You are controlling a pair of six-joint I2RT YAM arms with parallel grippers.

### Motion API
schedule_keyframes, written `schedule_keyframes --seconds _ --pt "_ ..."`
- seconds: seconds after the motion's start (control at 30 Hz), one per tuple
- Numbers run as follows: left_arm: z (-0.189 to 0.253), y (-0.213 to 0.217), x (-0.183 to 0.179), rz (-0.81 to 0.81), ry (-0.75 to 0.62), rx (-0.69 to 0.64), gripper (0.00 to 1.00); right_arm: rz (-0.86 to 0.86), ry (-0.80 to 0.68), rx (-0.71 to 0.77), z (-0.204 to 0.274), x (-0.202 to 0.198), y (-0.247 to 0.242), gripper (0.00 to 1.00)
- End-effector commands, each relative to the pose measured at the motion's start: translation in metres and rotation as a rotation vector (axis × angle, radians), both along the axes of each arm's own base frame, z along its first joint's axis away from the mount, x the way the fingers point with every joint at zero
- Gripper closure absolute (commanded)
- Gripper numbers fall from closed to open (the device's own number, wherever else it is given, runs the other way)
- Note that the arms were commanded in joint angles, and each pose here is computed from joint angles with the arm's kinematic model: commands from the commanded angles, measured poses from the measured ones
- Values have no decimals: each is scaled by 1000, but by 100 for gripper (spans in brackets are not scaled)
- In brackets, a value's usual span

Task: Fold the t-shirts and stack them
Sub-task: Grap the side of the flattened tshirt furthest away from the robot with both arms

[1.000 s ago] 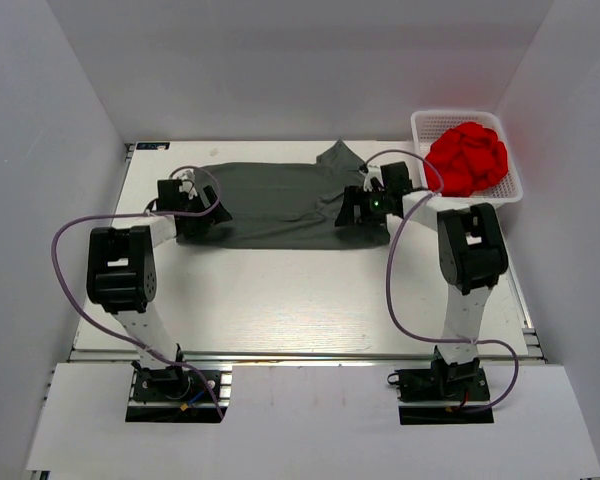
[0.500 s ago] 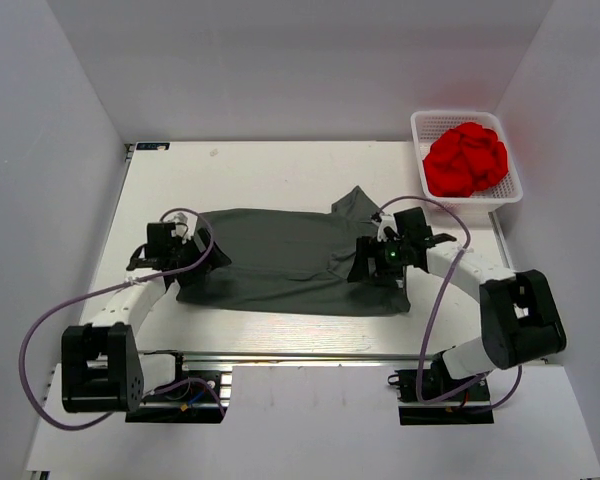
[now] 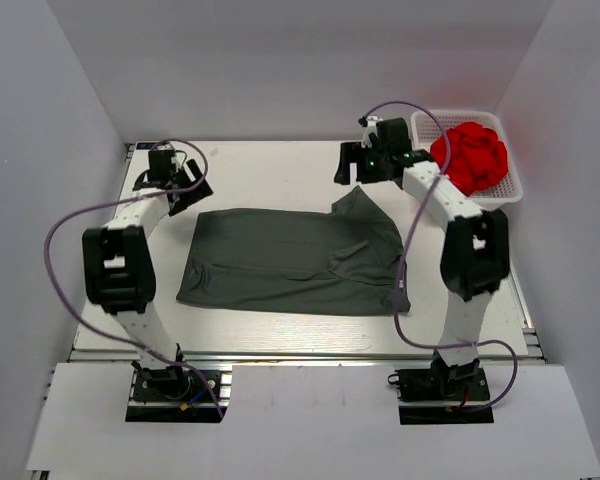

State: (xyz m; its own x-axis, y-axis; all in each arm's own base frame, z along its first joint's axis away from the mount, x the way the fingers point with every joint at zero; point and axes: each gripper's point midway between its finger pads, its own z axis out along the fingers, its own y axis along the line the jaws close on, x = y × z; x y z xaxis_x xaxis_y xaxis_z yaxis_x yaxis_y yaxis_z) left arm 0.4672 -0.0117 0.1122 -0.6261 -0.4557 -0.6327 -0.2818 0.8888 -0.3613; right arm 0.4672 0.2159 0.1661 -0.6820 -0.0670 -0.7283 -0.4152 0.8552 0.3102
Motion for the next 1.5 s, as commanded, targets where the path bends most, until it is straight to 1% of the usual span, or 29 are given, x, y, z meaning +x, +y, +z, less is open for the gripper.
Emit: schedule_keyframes --seconds 0.0,0.03,0.07,0.1,0.13,0.2,0.23,0.27,0.33,0.37,0.47,0.53,0.6,0.67,0.77,0.87,0.9,0.93,0.97,1.03,1.07,1.13,1.17,1.2,1.27,1.3,1.33,1.43,1.47 --pt "-33 19 12 22 104 85 8 -64 -14 -108 -2 34 -15 10" --pt "-29 21 25 29 91 92 12 -68 35 -134 -31 42 -16 10" --pt "-34 22 30 19 102 101 16 -82 8 -130 -20 53 -15 10" --pt "-39 22 35 18 108 101 20 -87 16 -138 -27 61 -15 10" --pt "-49 19 40 -8 126 93 28 -98 36 -153 -40 66 -18 10" --pt "-55 15 46 -42 129 79 36 -112 23 -151 -40 78 -20 10" --pt "-61 15 45 -51 143 85 42 -117 33 -158 -47 81 -20 10" --pt "-71 12 43 -61 161 74 45 -126 45 -160 -55 83 -23 10" --pt "-74 11 40 -76 169 72 53 -151 49 -161 -58 88 -30 10" --pt "-77 9 39 -84 168 63 53 -157 64 -171 -67 89 -34 10" --pt "-88 8 23 -86 202 60 52 -171 71 -165 -72 94 -39 10" --pt "-88 9 20 -80 205 66 52 -171 70 -163 -72 95 -41 10" --pt "-91 8 12 -76 232 84 48 -170 92 -176 -86 95 -43 10" --pt "-95 13 -1 -57 260 107 48 -168 91 -179 -87 96 -43 10" --pt "-99 10 -7 -61 270 115 48 -160 94 -183 -92 97 -43 10" --pt "-103 12 -11 -55 282 123 63 -137 102 -186 -102 98 -40 10" --pt "-103 12 -11 -63 281 130 79 -135 103 -188 -107 98 -37 10" --pt "-101 10 -8 -72 265 119 88 -136 101 -189 -108 100 -37 10" --pt "-103 6 -9 -86 263 101 100 -137 117 -185 -116 100 -36 10" --pt "-101 2 -3 -108 236 88 100 -135 131 -183 -121 99 -34 10" --pt "-103 -2 -5 -122 235 72 100 -144 135 -184 -123 100 -36 12" --pt "-100 -4 -4 -127 206 67 100 -135 153 -192 -128 95 -34 27" --pt "-92 -3 0 -126 181 69 100 -126 154 -185 -129 94 -33 36" --pt "-85 -3 1 -125 161 71 100 -117 165 -176 -133 92 -33 51" --pt "-75 -3 5 -123 120 75 100 -92 167 -154 -130 87 -27 66" --pt "-67 -3 9 -122 94 77 100 -85 155 -147 -127 86 -26 71" --pt "-56 -5 13 -127 52 75 100 -84 136 -141 -124 90 -24 83" --pt "-39 -6 18 -139 -1 79 100 -63 102 -134 -113 88 -23 100" --pt "-35 -6 16 -139 -7 79 100 -55 63 -117 -95 90 -19 100"
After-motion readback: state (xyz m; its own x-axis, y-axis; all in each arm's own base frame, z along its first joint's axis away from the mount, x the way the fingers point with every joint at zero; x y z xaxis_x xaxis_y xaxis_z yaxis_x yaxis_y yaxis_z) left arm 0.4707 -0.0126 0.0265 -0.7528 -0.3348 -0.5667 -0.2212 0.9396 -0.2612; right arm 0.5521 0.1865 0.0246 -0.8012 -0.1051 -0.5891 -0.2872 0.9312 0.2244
